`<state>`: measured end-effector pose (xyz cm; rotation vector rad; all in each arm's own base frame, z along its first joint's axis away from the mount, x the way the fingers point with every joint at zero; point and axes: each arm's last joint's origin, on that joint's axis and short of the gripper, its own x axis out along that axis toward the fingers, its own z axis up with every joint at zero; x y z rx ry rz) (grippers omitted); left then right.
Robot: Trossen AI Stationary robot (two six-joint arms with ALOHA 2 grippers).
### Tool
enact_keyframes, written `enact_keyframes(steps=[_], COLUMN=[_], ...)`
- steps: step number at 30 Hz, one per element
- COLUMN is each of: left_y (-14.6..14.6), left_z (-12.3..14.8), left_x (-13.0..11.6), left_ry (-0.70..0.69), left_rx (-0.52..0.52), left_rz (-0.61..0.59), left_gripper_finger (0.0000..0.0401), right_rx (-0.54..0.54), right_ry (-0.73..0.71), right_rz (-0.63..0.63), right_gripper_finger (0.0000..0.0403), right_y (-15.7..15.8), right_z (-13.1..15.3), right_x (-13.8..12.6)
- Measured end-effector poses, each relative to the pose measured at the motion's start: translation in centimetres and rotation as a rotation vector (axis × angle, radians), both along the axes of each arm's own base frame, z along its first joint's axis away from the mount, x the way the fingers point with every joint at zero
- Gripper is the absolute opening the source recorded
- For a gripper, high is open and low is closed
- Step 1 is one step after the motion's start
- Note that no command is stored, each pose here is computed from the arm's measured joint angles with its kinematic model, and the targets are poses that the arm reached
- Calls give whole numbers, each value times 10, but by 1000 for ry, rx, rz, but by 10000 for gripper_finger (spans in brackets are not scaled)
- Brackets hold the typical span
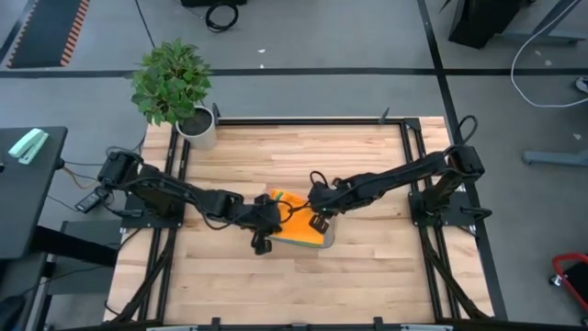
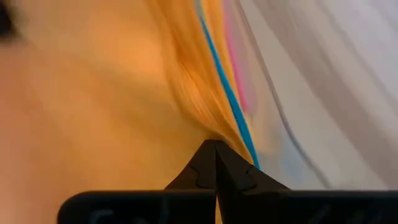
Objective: Fold microfiber towels
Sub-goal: Put the stacked microfiber cloths into the transparent bin
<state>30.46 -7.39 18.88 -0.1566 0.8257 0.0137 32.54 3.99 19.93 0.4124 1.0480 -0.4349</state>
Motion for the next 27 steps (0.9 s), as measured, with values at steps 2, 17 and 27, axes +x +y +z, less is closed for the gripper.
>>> enact_keyframes(steps=[2,17,27], left_y=[3,49,51], left_z=[11,73,71], left_x=[4,-2,5], left_ry=[-60,-84,-155], left_rx=[-16,195,194], left_rz=[12,-14,-89], left_gripper_finger=[6,10,8], right_rx=[-6,97,116], right_ry=[-33,-113,-155], right_rz=[32,40,7], right_gripper_finger=[1,1,1], right_y=[0,42,58], right_z=[15,55,37], right_x=[6,11,22])
